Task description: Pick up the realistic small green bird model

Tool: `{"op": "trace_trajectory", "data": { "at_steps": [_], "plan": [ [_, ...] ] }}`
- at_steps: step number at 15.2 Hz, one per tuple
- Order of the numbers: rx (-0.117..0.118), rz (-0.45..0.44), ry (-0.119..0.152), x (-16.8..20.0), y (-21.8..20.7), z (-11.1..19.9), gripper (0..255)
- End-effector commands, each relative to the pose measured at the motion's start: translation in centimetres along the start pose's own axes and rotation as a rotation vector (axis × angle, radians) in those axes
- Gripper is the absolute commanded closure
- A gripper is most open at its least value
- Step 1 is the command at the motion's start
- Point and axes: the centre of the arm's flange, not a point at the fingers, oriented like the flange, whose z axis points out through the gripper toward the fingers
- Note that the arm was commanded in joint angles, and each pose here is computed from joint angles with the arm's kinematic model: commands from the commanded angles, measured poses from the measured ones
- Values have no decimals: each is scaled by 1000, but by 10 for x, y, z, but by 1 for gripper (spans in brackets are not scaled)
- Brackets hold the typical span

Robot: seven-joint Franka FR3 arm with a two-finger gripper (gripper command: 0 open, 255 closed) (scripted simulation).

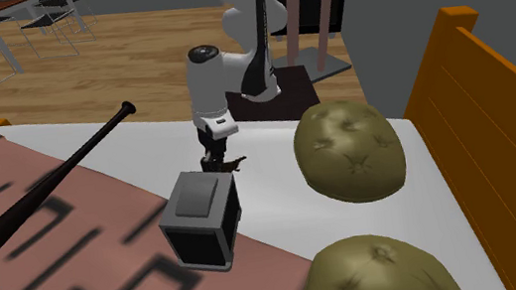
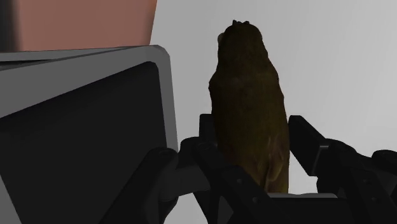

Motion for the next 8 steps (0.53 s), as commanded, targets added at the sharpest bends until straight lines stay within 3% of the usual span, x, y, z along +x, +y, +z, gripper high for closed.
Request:
{"op": "trace_trajectory", "data": {
  "at_steps": [1, 8],
  "plan": [
    [0, 0, 0, -1, 3, -11, 255],
    [0, 0, 0, -3, 6, -38, 255]
  ]
}}
